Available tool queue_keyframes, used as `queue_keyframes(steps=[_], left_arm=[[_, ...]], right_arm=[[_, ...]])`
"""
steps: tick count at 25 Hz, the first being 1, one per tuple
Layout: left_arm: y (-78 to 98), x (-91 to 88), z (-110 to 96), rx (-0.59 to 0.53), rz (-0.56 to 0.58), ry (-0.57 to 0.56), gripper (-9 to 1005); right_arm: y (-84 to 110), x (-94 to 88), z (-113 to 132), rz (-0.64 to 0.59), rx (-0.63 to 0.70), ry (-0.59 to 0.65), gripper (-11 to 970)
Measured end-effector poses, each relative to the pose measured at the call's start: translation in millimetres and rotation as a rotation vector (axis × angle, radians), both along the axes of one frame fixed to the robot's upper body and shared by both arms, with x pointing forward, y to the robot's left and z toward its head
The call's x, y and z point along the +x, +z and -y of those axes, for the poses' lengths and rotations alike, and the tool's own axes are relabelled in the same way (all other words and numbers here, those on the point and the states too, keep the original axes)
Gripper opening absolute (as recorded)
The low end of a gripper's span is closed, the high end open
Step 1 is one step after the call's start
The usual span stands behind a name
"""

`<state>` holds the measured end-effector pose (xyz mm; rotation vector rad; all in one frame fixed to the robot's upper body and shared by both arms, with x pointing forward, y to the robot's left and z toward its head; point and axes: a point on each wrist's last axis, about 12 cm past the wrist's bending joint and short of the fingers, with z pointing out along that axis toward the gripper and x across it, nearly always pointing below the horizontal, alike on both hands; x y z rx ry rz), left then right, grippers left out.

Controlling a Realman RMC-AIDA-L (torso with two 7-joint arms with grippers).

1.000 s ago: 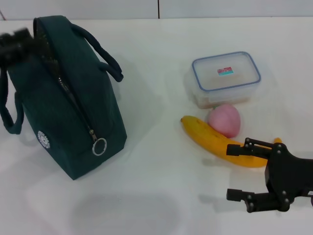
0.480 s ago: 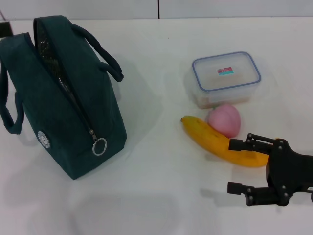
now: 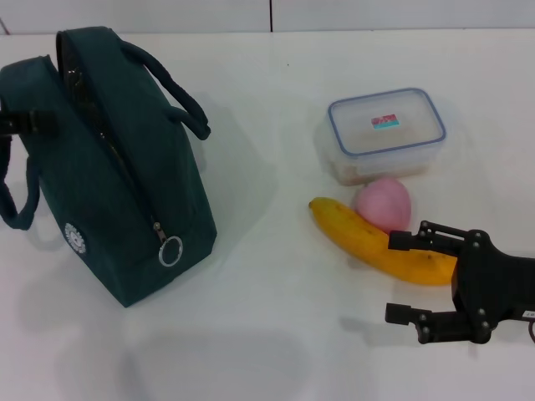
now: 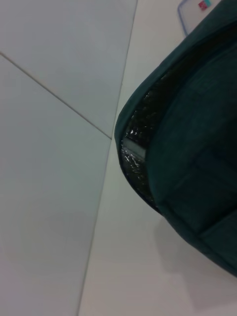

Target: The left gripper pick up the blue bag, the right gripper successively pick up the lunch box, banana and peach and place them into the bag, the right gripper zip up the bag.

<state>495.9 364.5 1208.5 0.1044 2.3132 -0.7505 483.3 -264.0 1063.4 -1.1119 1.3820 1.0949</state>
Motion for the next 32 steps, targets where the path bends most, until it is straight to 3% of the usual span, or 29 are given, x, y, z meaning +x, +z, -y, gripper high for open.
queue_keyframes(steps=[16,22,32], left_arm=[[-14.1,16.3,17.7,-0.009,-0.036,-0.090,804],[-20.4,24.7,22.3,-0.038,-0.076,-0.098,607],[-20.3,31.2,30.1,-0.053,-0.081,-0.127,391]], right_arm=[[-0.9,0.6,-0.4,-0.008,-0.002,-0.005,853],[-1.3,0.0,-0.2,-0.010,-0.002,-0.006,853],[-0.7,-0.6,4.2,-0.006,0.003,-0.027,853]])
